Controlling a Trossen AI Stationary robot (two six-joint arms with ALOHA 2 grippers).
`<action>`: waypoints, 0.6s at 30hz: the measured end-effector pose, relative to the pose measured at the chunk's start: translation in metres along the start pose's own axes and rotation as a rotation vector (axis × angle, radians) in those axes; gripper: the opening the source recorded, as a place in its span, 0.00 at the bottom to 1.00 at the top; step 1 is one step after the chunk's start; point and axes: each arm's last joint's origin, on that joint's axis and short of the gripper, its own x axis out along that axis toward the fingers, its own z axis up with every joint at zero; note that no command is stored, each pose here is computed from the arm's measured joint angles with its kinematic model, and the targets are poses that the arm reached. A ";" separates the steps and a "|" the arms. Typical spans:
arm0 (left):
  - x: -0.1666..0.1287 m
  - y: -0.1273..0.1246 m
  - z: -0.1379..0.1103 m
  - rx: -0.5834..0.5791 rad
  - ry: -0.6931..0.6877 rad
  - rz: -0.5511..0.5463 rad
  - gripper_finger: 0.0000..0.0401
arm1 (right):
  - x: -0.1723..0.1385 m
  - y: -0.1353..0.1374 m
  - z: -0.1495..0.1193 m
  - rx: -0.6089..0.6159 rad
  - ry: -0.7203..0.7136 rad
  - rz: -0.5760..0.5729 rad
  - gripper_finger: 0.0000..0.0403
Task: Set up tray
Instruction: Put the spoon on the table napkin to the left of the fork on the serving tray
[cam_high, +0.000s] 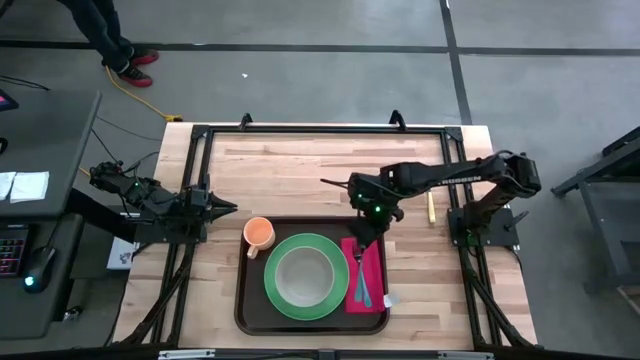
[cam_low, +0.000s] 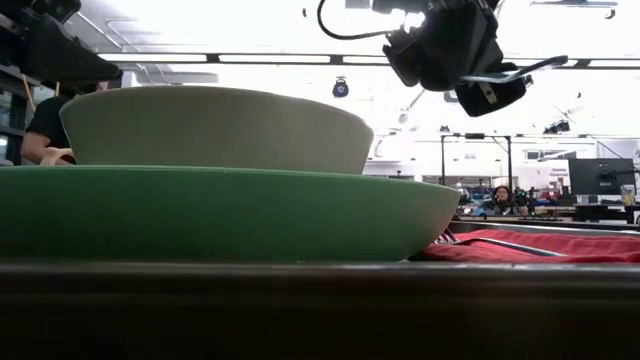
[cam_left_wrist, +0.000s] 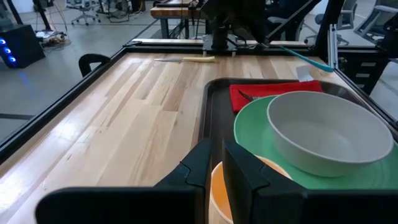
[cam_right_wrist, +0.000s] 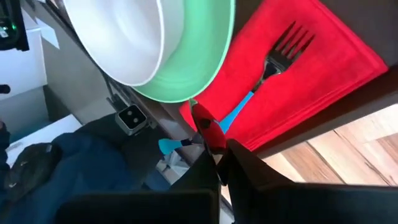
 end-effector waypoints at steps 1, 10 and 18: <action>0.000 0.000 0.000 -0.001 -0.001 0.000 0.17 | 0.002 0.000 0.000 -0.001 0.004 -0.002 0.00; 0.000 0.000 0.001 -0.007 -0.006 0.008 0.17 | 0.030 0.000 0.008 -0.039 0.059 -0.031 0.00; 0.000 0.000 0.001 -0.018 -0.007 0.014 0.17 | 0.041 -0.002 0.015 -0.047 0.063 -0.043 0.00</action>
